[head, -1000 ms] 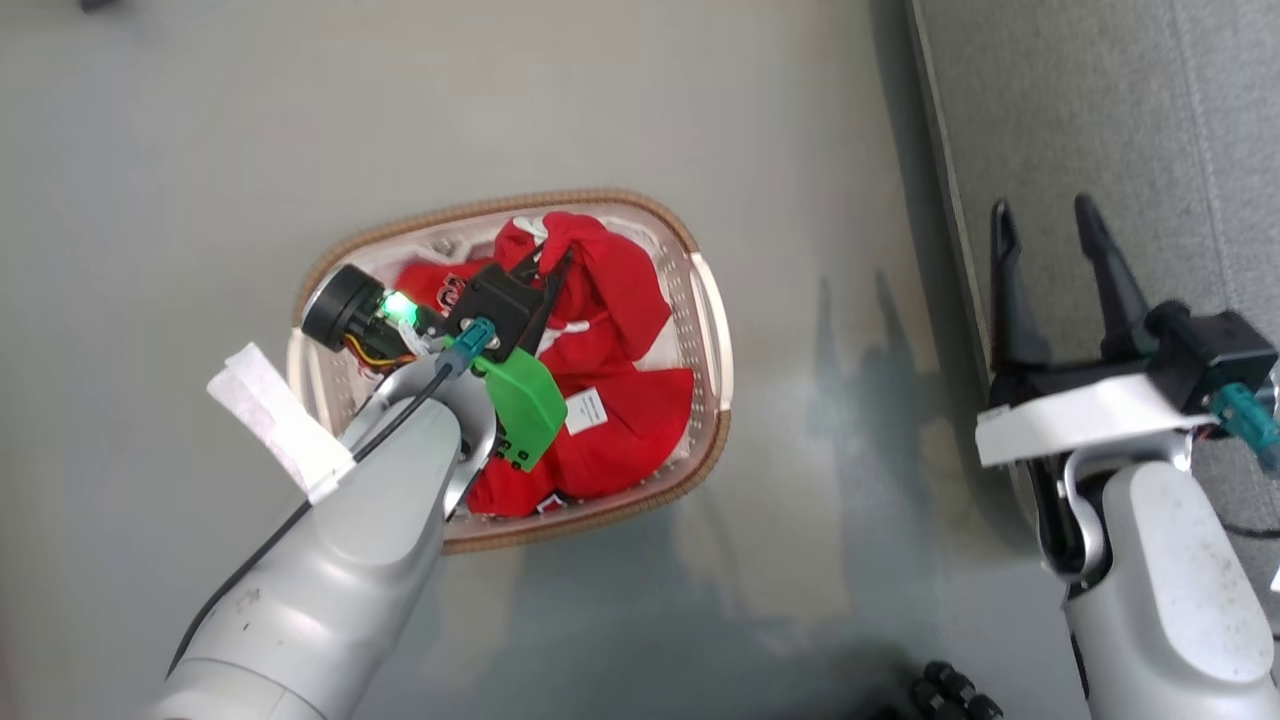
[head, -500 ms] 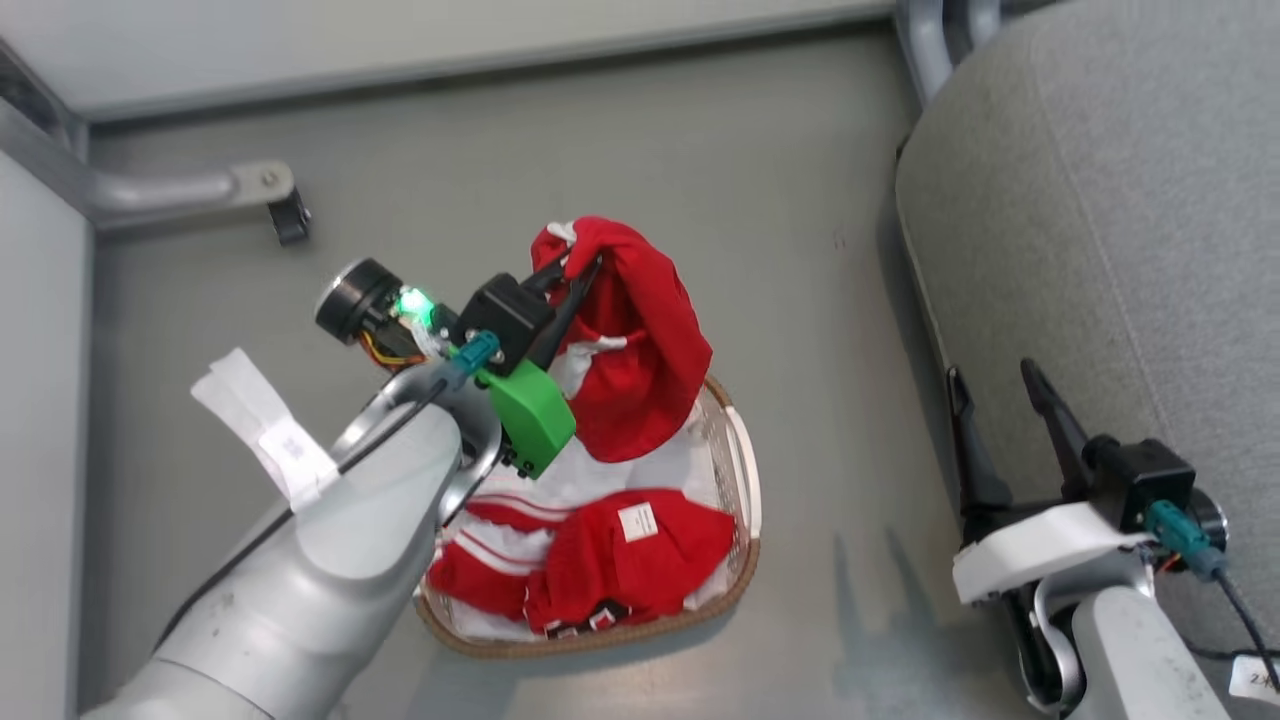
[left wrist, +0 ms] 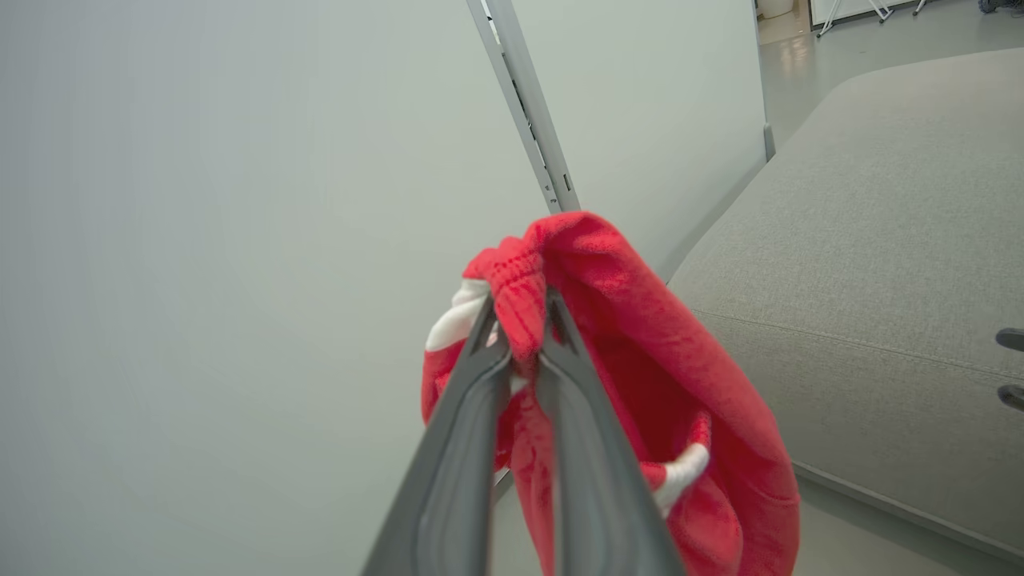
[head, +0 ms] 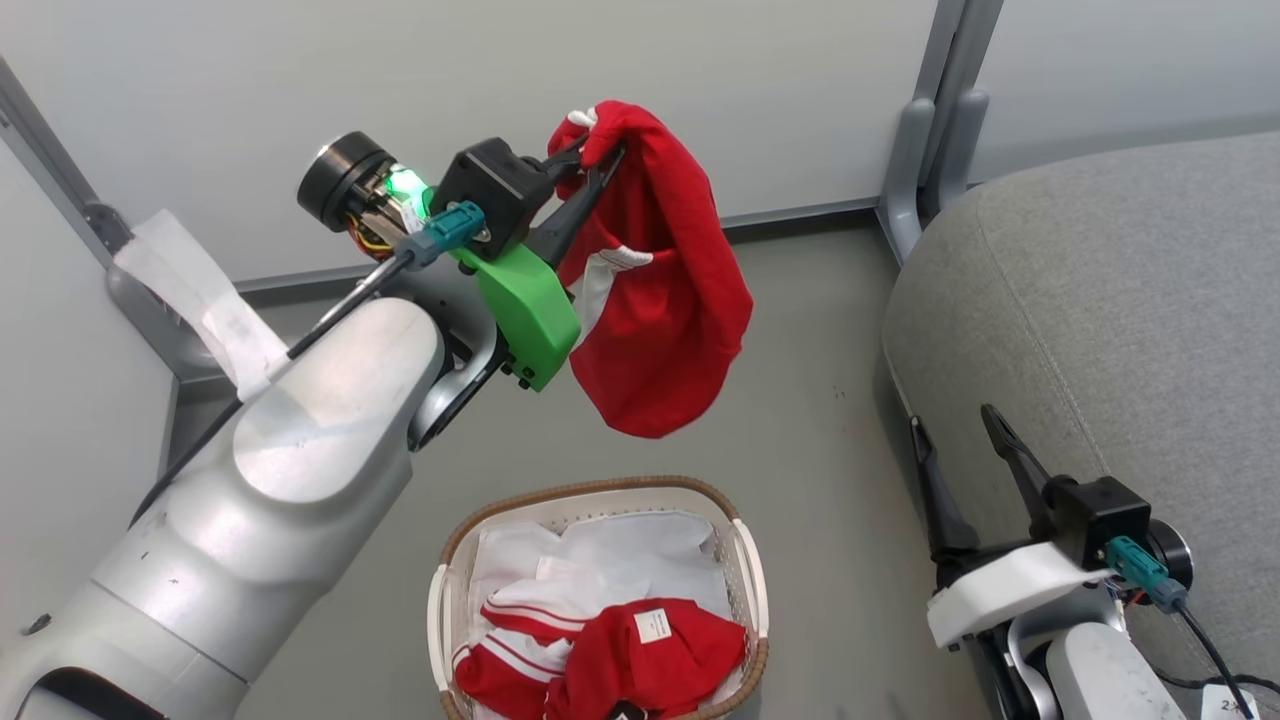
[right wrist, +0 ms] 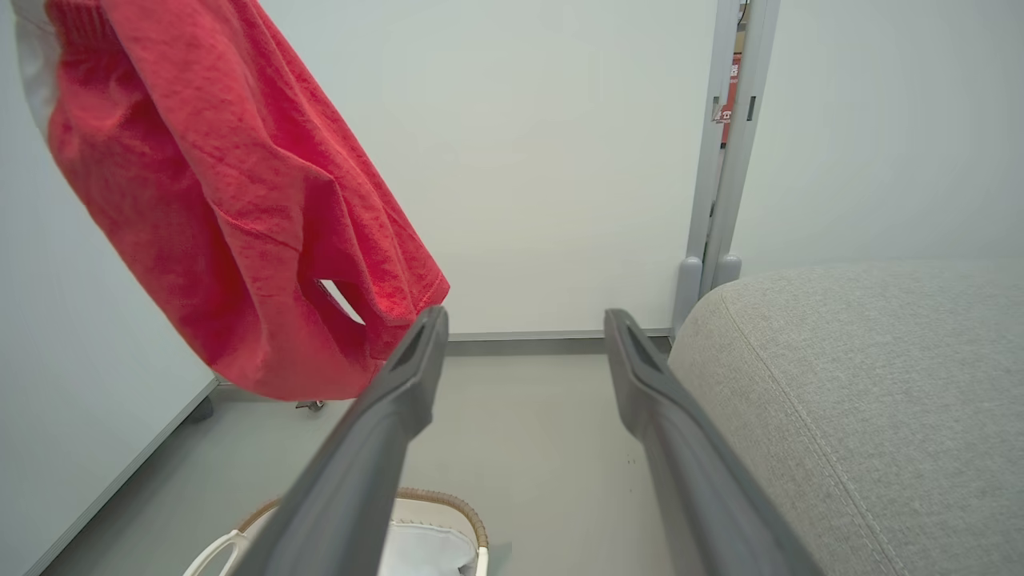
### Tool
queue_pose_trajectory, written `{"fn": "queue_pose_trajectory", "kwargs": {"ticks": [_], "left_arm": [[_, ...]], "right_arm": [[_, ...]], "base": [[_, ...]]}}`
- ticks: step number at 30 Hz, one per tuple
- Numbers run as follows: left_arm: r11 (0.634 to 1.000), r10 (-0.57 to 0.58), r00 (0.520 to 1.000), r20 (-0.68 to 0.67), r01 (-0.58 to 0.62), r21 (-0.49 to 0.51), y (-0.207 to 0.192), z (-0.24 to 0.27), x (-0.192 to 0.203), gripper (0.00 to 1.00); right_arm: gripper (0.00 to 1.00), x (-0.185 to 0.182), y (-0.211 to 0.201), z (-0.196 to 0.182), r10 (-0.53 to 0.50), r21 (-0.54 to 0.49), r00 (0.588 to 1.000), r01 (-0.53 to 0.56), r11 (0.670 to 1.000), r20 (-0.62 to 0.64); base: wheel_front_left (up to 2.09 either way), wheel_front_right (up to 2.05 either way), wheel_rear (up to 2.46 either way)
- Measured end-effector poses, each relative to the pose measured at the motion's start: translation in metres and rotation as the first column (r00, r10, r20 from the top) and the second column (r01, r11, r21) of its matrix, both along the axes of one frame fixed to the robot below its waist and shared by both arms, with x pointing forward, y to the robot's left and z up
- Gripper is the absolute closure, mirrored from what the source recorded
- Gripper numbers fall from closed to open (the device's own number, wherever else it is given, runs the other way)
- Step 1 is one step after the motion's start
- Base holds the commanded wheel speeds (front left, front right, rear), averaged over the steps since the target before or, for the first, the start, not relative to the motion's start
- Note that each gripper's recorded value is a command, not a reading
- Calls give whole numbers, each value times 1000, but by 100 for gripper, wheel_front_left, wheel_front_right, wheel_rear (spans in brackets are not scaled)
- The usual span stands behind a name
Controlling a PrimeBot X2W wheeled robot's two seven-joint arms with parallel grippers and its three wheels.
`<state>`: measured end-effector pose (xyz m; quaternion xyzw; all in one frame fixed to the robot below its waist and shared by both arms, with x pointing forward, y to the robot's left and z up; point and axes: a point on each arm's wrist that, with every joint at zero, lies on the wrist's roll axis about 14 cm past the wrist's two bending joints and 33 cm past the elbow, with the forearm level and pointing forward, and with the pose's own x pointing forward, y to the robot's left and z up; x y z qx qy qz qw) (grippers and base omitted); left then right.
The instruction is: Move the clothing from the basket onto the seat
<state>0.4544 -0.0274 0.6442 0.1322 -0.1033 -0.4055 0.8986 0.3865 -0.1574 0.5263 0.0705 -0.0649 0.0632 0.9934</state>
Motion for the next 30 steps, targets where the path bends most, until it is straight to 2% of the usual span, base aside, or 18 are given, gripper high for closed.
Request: {"fn": "queue_pose_trajectory", "kwargs": {"ticks": [5,8,13,17,23,30], "left_arm": [[1000,-11,1000,15,12,-19,-3,14,-7,100],[1000,-16,1000,16,17,-22,-3,15,-9,100],[1000,-24,1000,11,25,-17,-5,15,-13,100],[999,-35,999,12,36,-22,-6,17,-17,100],[999,-44,999,14,44,-20,-6,18,-22,100],[999,-50,999,18,51,-19,-5,19,-30,100]], "right_arm": [[0,1,16,18,50,-17,997,-50,999,50],[0,2,43,28,131,-28,988,-129,991,80],[0,4,88,44,268,-66,956,-261,963,120],[0,12,114,60,348,-137,925,-329,934,153],[0,32,131,65,399,-260,906,-355,898,141],[0,46,143,46,429,-298,901,-396,869,55]], "base": [[0,0,0],[0,0,0],[0,0,0],[0,0,0],[0,0,0],[0,0,0]]}}
